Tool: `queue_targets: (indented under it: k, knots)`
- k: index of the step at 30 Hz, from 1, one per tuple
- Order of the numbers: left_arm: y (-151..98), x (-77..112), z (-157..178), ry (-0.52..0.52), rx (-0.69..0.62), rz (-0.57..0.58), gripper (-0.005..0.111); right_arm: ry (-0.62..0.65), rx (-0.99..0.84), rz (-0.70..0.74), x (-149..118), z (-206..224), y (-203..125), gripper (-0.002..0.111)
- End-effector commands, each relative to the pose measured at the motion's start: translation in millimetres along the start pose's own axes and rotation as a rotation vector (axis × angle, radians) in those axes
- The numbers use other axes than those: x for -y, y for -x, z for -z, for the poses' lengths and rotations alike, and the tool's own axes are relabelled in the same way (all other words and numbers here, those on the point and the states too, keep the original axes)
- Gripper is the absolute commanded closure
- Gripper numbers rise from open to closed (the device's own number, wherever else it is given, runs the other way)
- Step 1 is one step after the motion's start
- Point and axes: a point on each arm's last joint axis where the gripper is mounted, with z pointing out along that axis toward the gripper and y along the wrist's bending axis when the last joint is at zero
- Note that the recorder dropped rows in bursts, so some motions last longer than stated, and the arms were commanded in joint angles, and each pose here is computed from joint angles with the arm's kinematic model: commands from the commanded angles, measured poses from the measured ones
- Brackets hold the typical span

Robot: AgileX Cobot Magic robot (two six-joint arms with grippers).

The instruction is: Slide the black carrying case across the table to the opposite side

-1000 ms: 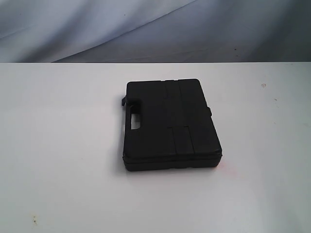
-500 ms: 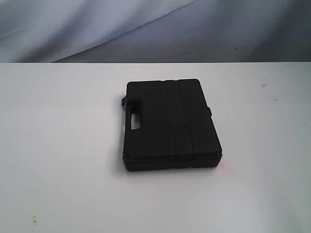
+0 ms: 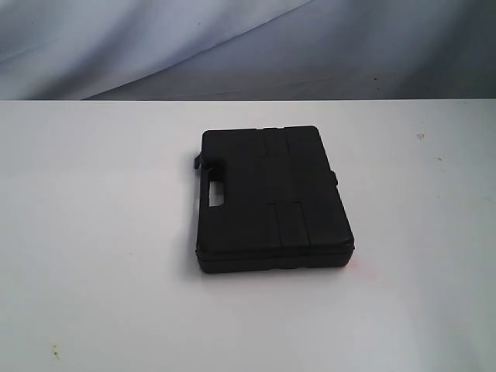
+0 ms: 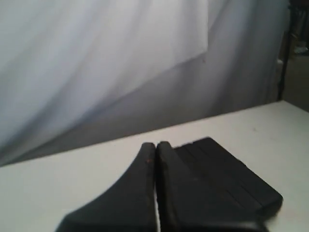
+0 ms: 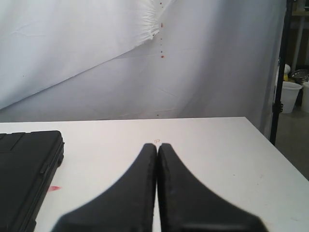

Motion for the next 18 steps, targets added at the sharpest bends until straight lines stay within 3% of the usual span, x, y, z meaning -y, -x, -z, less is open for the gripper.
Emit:
queue_targets:
  k: [1, 14, 18]
  knots:
    - [-6.5, -8.3, -29.9, -0.040, -0.164, 0.098, 0.107, -0.006, 0.000, -0.006, 0.3, 0.4, -1.2, 0.108]
    - [-41.3, -35.0, -106.7, -0.017, -0.563, 0.457, 0.107, -0.006, 0.000, -0.006, 0.3, 0.4, -1.2, 0.108]
    - [-47.3, -36.6, -121.3, -0.046, -0.602, 0.519, 0.107, -0.006, 0.000, -0.006, 0.3, 0.4, -1.2, 0.108]
